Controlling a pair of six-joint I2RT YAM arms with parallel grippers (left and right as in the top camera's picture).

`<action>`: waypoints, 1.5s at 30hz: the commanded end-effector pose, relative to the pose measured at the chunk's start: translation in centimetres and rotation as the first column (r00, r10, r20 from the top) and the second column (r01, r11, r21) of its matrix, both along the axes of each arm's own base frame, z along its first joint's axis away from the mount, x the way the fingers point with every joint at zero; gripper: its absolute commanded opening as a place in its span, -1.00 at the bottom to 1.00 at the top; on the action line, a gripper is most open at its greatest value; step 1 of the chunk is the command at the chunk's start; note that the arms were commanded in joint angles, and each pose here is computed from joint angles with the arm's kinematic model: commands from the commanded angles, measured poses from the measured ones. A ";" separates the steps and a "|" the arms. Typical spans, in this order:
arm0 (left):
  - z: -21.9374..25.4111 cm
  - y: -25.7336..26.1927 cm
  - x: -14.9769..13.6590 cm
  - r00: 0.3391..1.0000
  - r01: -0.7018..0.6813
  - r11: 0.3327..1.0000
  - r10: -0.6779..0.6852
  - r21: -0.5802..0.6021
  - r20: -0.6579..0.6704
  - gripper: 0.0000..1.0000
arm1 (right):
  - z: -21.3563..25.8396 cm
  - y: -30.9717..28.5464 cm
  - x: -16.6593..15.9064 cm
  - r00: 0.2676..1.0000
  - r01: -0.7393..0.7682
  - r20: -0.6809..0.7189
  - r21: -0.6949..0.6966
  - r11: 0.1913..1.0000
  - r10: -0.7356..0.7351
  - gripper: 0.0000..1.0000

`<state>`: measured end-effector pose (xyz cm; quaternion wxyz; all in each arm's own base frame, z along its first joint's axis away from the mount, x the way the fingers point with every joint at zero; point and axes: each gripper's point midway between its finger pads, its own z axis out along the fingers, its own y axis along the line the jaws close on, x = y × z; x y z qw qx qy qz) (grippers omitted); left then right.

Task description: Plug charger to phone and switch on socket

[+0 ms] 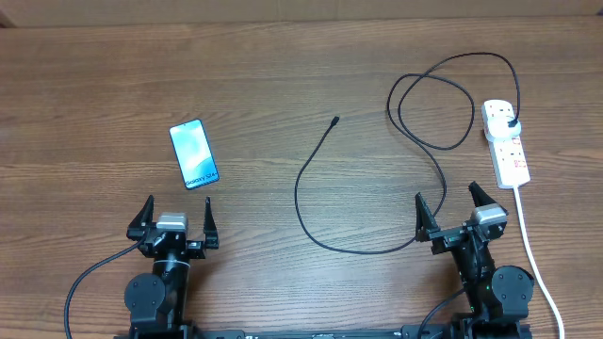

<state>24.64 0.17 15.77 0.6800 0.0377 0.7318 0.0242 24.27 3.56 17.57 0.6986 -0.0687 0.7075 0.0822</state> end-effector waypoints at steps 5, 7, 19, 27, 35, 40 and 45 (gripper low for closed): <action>-0.1 -0.1 0.0 1.000 0.005 1.000 -0.005 -0.002 0.000 0.99 | -0.2 0.1 0.0 1.000 -0.005 0.003 0.003 1.000 0.005 1.00; -0.1 -0.1 0.0 1.000 0.005 1.000 -0.005 -0.002 0.000 0.99 | -0.2 0.1 0.0 1.000 -0.005 0.003 0.003 1.000 0.005 1.00; -0.1 -0.2 0.0 1.000 0.005 1.000 -0.005 -0.002 0.000 0.99 | -0.2 0.1 0.0 1.000 -0.005 0.003 0.003 1.000 0.005 1.00; -0.1 -0.2 0.0 1.000 0.005 1.000 -0.005 -0.002 0.001 0.99 | -0.2 0.1 0.0 1.000 -0.005 0.003 0.003 1.000 0.005 1.00; -0.1 -0.2 0.0 1.000 0.006 1.000 -0.006 -0.003 0.001 0.99 | -0.2 0.1 0.0 1.000 -0.005 0.003 0.003 1.000 0.005 1.00; -0.1 -0.2 0.0 1.000 0.009 1.000 -0.009 -0.003 0.001 0.99 | -0.2 0.1 0.0 1.000 -0.005 0.003 0.003 1.000 0.005 1.00; 0.0 -0.3 0.0 1.000 0.014 1.000 -0.013 -0.003 0.005 0.99 | -0.2 0.1 0.0 1.000 -0.005 0.003 0.003 1.000 0.005 1.00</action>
